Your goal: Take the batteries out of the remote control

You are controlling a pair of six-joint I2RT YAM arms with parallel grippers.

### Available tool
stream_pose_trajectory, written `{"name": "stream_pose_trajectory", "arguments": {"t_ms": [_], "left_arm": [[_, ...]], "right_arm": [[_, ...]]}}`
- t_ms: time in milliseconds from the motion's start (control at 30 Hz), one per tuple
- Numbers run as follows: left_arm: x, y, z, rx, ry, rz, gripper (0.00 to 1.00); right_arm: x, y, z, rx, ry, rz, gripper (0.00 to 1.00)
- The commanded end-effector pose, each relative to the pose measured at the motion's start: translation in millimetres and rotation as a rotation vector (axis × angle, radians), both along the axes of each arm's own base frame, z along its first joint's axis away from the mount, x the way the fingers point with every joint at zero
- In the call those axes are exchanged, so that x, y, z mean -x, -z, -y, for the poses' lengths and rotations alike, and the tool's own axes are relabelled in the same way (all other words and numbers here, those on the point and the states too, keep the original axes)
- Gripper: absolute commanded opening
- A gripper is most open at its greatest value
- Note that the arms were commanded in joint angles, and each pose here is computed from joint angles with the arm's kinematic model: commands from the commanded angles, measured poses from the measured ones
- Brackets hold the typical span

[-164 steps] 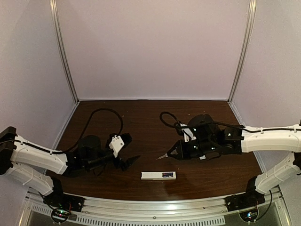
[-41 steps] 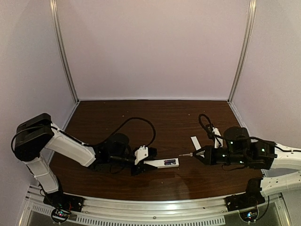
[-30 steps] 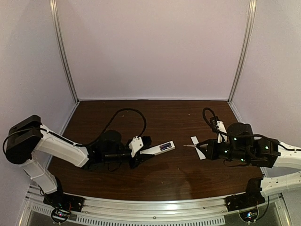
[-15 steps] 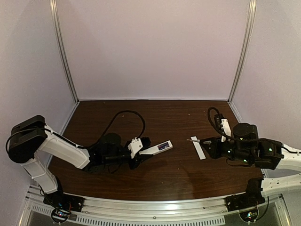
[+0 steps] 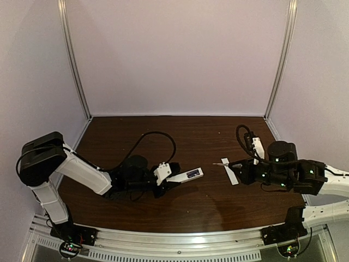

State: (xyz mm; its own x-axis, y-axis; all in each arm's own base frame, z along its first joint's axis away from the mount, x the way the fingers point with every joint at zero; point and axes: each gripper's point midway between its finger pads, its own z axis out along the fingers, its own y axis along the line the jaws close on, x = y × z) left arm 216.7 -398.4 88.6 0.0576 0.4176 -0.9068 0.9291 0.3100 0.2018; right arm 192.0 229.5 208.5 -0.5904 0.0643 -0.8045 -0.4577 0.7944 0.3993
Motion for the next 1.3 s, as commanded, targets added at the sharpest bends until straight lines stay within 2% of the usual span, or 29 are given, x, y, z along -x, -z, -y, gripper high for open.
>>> {"name": "stream_pose_trajectory", "arguments": {"t_ms": [0,200,467,567,833,967,1267], "left_arm": [[-8,-21,8,0.070,-0.008,0.043,0.00],[1,-19,5,0.048,0.022,0.054,0.00],[8,-12,0,0.012,0.036,0.138,0.00],[20,-7,-2,0.009,0.100,0.155,0.00],[45,2,0,-0.016,0.237,0.091,0.00],[48,3,0,-0.023,0.246,0.075,0.00],[48,5,1,-0.031,0.255,0.074,0.00]], "right_arm": [[1,-14,-9,-0.011,-0.031,-0.010,0.00],[0,-8,-14,0.017,-0.023,-0.064,0.00],[13,-12,-36,-0.005,-0.145,-0.091,0.00],[23,-15,-43,0.015,-0.217,-0.086,0.00],[37,-3,-46,0.209,-0.324,-0.067,0.00],[40,8,-47,0.346,-0.368,-0.073,0.00],[42,21,-54,0.492,-0.401,-0.135,0.00]]}}
